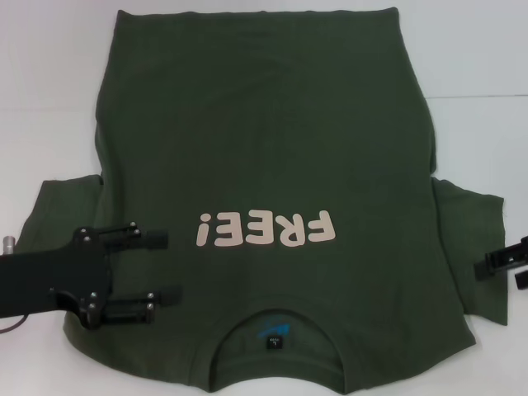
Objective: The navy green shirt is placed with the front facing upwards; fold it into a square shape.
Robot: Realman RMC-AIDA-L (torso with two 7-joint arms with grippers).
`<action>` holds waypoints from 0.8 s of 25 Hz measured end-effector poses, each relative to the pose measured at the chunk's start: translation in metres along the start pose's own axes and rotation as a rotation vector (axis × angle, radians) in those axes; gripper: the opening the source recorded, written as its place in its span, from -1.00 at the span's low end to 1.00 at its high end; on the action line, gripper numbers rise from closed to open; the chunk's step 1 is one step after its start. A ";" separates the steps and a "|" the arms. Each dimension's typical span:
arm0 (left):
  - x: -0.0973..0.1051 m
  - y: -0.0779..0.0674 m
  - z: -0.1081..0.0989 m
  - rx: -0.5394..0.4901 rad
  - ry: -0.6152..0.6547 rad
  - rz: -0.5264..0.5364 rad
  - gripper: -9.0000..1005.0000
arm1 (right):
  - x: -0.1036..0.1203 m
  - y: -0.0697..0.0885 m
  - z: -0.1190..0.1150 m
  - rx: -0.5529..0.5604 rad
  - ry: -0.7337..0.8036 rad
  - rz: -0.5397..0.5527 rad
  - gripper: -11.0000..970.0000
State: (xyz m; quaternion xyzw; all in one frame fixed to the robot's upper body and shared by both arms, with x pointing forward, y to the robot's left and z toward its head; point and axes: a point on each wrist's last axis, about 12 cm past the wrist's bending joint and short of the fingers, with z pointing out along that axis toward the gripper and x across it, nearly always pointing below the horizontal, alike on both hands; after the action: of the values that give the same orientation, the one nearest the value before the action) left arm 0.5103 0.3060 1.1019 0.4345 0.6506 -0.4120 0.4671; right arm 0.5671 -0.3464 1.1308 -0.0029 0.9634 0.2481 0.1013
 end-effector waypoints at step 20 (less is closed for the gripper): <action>0.000 0.001 0.003 -0.002 -0.002 0.000 0.59 | 0.008 -0.005 0.013 0.024 0.063 0.047 0.72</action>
State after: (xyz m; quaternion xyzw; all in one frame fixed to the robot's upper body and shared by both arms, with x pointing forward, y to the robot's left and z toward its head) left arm 0.5123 0.3035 1.1009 0.4335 0.6505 -0.4121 0.4681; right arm 0.5624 -0.3443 1.1160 0.0132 0.9688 0.2388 0.0651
